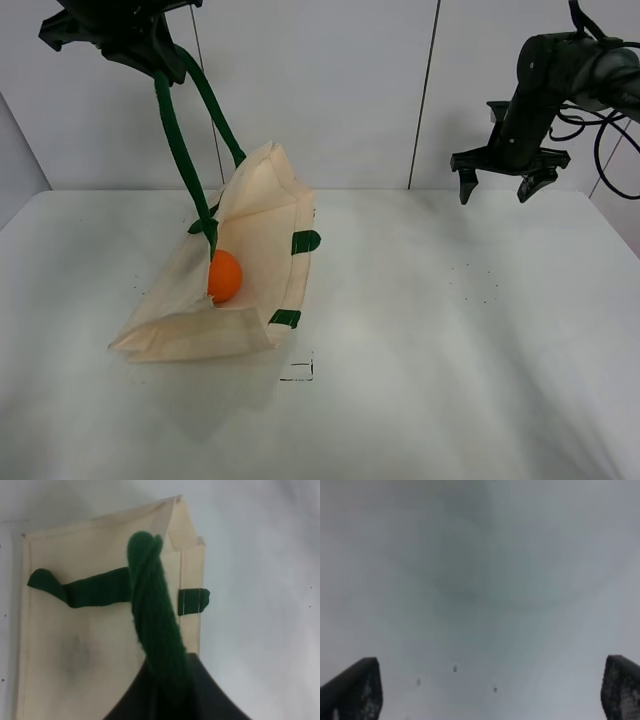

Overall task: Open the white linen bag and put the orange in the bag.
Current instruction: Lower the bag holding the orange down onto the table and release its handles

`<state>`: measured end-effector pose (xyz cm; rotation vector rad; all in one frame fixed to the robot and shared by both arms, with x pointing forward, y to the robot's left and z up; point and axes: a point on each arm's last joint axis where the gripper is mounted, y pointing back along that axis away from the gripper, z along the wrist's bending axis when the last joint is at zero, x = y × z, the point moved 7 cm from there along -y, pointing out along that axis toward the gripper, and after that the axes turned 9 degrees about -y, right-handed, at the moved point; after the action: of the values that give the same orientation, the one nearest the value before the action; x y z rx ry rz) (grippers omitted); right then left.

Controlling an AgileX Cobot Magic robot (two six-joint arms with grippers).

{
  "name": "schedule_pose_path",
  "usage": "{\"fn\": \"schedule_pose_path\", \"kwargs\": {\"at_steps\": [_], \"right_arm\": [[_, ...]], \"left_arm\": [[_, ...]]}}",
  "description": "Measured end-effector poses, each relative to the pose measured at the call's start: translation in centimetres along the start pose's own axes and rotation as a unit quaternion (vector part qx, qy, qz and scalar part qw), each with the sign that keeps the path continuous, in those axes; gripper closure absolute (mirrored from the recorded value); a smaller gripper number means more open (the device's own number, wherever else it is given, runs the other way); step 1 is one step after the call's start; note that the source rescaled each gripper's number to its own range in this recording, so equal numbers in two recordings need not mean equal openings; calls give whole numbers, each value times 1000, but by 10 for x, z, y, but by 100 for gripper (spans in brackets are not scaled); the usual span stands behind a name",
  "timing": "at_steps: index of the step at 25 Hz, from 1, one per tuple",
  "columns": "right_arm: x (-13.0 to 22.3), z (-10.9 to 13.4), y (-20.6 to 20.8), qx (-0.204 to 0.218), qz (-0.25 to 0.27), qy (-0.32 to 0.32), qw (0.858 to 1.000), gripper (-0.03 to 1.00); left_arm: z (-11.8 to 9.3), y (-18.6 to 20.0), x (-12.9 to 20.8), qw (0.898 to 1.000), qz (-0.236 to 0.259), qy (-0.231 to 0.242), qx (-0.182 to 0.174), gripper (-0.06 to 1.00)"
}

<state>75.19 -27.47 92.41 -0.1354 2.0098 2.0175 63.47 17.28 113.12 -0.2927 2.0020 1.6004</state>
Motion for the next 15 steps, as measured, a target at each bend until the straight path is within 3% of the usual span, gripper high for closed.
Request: {"fn": "schedule_pose_path", "kwargs": {"at_steps": [7, 13, 15], "right_arm": [[73, -16, 54, 9, 48, 3, 999, 2], [178, -37, 110, 11, 74, 4, 997, 2], [211, -43, 131, 7, 61, 3, 998, 2]], "left_arm": [[0, 0, 0, 1000, 0, 0, 0, 94], [0, 0, 0, 1000, 0, 0, 0, 94], [0, 0, 0, 1000, 0, 0, 0, 94]]}}
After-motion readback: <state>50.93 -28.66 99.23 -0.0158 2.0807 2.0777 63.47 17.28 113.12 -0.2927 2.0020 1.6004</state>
